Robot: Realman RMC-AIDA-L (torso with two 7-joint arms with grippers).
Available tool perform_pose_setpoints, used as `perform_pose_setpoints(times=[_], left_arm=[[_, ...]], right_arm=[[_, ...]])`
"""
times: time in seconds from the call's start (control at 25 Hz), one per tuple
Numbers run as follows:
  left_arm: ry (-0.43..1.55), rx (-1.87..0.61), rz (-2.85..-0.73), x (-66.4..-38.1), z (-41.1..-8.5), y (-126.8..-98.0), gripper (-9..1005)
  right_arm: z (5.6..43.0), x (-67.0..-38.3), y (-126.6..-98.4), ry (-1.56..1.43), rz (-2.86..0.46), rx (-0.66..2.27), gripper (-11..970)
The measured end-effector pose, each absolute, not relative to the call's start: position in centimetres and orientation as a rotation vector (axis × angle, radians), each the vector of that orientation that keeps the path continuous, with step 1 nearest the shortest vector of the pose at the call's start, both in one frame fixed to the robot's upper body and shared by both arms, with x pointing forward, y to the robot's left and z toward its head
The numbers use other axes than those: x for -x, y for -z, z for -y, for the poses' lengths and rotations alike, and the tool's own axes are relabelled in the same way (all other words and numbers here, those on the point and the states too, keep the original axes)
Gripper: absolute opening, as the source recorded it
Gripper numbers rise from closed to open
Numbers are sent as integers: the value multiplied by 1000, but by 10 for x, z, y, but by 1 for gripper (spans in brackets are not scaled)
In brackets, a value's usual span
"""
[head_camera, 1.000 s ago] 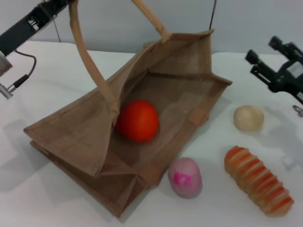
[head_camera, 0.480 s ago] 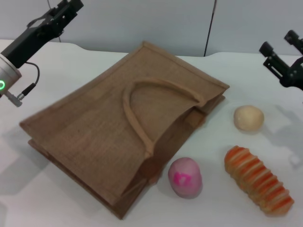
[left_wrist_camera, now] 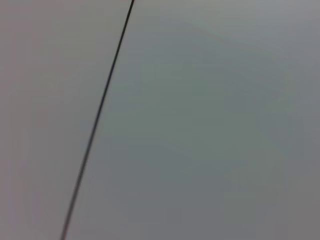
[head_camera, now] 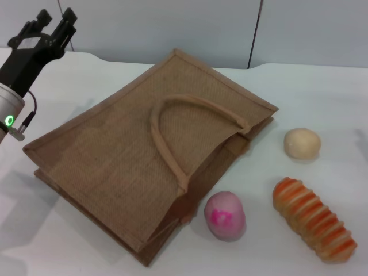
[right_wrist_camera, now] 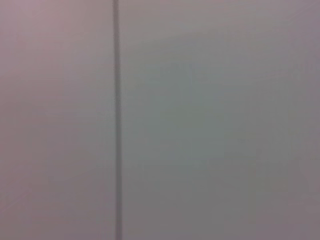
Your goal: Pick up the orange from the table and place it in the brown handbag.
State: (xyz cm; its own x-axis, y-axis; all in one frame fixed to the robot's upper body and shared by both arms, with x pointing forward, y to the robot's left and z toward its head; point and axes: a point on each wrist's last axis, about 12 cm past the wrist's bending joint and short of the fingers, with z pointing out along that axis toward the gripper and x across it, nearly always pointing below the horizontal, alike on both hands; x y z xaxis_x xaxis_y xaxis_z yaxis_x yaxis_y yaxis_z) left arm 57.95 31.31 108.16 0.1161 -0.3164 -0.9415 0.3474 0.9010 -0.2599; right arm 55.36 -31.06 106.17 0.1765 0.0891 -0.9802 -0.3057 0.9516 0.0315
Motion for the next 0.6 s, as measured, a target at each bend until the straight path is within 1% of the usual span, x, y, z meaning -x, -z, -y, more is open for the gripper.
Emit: perform_pose_setpoints(times=[0.2,0.4,0.6], left_arm=[[363,-14,-1359,-577,-313,-1076,647],[256,61,-1372,-574,-319,-1068,647],[235,93,-1370,-569,-325,-1065,647]], right_arm=[[314,-559,-1058,-180,-1385,124,752],[323,-558,-1056,-109,-1386,18,751],[326,-554,-1053,-102,-1394,-2,751]])
